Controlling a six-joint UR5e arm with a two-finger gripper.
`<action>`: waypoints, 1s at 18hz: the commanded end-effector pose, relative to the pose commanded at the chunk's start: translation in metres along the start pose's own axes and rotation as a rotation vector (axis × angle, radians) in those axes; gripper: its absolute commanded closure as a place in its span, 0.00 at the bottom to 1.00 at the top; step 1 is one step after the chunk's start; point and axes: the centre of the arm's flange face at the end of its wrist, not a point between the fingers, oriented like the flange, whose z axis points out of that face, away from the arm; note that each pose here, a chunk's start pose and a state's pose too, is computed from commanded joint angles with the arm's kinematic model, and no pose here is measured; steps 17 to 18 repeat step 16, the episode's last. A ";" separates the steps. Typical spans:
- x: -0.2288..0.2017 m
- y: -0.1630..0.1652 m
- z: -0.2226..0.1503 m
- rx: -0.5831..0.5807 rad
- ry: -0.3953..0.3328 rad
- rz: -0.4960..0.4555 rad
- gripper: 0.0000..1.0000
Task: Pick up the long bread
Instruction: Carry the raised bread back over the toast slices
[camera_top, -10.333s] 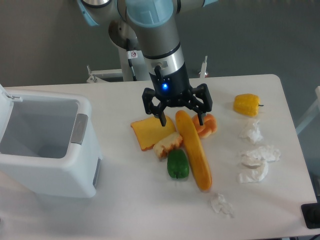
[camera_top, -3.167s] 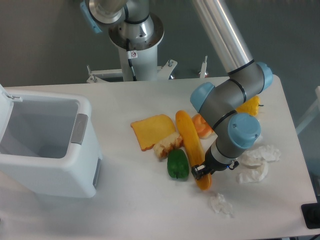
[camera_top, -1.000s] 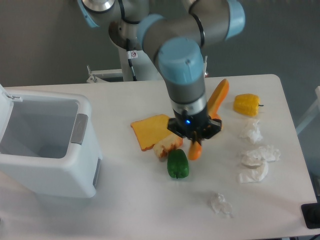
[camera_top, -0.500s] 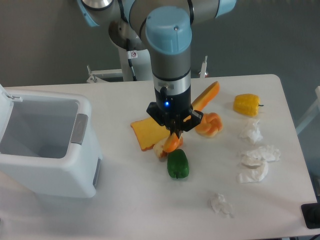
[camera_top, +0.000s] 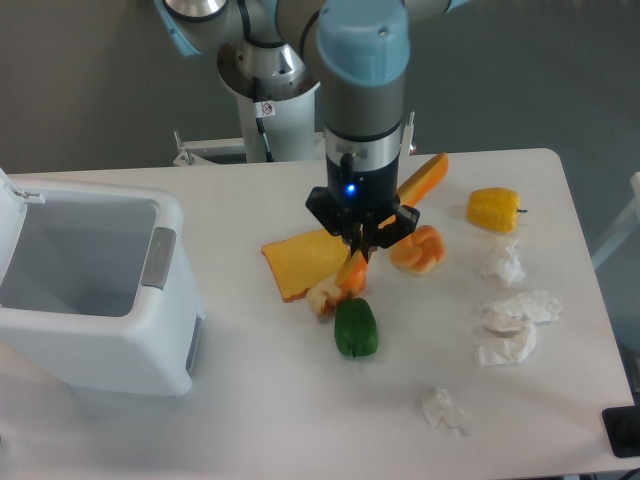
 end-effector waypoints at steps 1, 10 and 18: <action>0.000 -0.001 0.000 0.007 0.004 0.000 1.00; 0.000 0.000 -0.002 0.010 0.005 -0.001 1.00; -0.001 0.001 -0.005 0.023 0.009 -0.007 1.00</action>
